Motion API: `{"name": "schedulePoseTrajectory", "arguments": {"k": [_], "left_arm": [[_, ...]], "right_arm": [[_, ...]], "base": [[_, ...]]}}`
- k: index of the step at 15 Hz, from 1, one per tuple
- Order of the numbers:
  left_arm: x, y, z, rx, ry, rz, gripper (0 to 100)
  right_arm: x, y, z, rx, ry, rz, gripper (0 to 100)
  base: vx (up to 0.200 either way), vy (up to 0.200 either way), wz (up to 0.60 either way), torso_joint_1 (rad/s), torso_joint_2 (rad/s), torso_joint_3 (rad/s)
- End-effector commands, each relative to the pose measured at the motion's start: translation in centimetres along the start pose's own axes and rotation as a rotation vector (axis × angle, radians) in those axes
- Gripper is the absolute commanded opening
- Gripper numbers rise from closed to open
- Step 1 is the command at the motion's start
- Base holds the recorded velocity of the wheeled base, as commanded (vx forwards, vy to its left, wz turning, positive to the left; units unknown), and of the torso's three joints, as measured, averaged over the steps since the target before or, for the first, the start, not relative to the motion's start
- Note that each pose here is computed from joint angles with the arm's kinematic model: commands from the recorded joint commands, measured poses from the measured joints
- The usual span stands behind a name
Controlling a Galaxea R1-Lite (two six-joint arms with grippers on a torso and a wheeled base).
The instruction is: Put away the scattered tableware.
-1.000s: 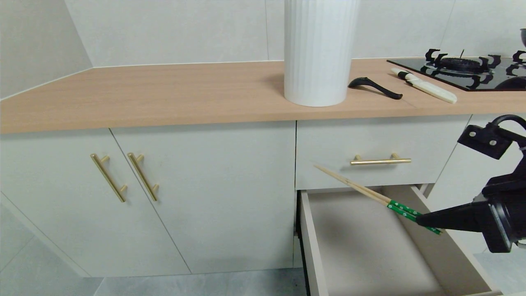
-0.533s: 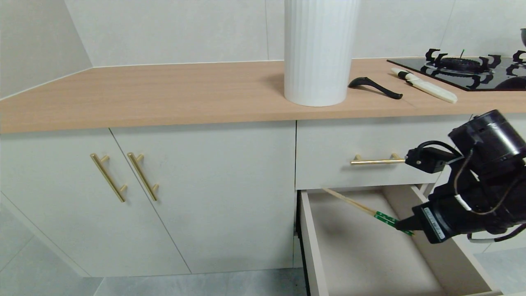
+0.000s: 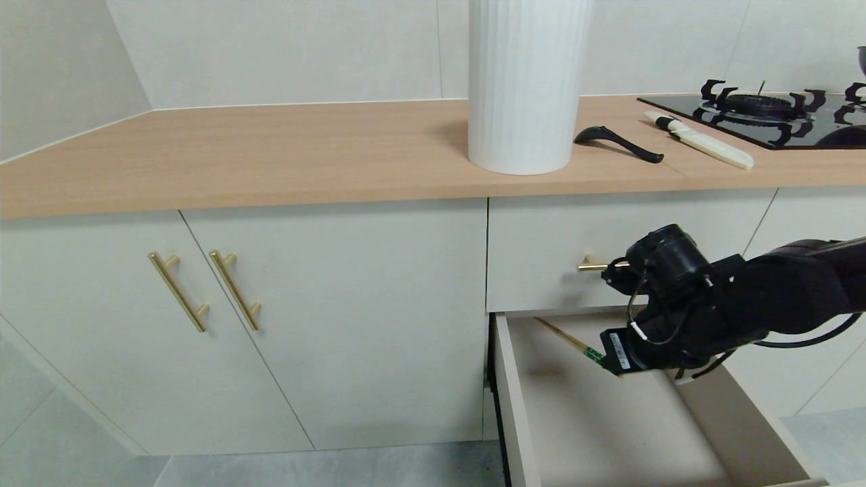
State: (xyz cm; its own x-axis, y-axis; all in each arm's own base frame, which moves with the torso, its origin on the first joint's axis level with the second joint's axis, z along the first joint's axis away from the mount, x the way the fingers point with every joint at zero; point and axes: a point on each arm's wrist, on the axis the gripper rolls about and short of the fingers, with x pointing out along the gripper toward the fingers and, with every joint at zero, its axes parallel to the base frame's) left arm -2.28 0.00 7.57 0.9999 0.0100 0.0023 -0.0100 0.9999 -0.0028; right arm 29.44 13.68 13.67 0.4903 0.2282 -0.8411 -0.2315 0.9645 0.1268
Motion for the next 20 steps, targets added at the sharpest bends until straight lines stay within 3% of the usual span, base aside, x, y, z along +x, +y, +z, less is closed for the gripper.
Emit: {"name": "schedulePoseTrajectory", "arguments": {"k": [1,4,20], "left_arm": [[0.0,0.0,0.0,0.000,0.001,0.001,100],[0.0,0.0,0.0,0.000,0.001,0.001,100],[0.0,0.0,0.0,0.000,0.002,0.001,100]], "right_arm": [[4.6,-0.1,-0.4,0.031,0.056,-0.043,0],[8.3,-0.2,-0.4,0.077,0.010,-0.086,0],[15.3,-0.2,-3.7,0.041,0.178,-0.158,0]], "base": [[0.000,0.000,0.00,0.000,0.00,0.000],[0.000,0.000,0.00,0.000,0.00,0.000],[0.000,0.000,0.00,0.000,0.00,0.000]]}}
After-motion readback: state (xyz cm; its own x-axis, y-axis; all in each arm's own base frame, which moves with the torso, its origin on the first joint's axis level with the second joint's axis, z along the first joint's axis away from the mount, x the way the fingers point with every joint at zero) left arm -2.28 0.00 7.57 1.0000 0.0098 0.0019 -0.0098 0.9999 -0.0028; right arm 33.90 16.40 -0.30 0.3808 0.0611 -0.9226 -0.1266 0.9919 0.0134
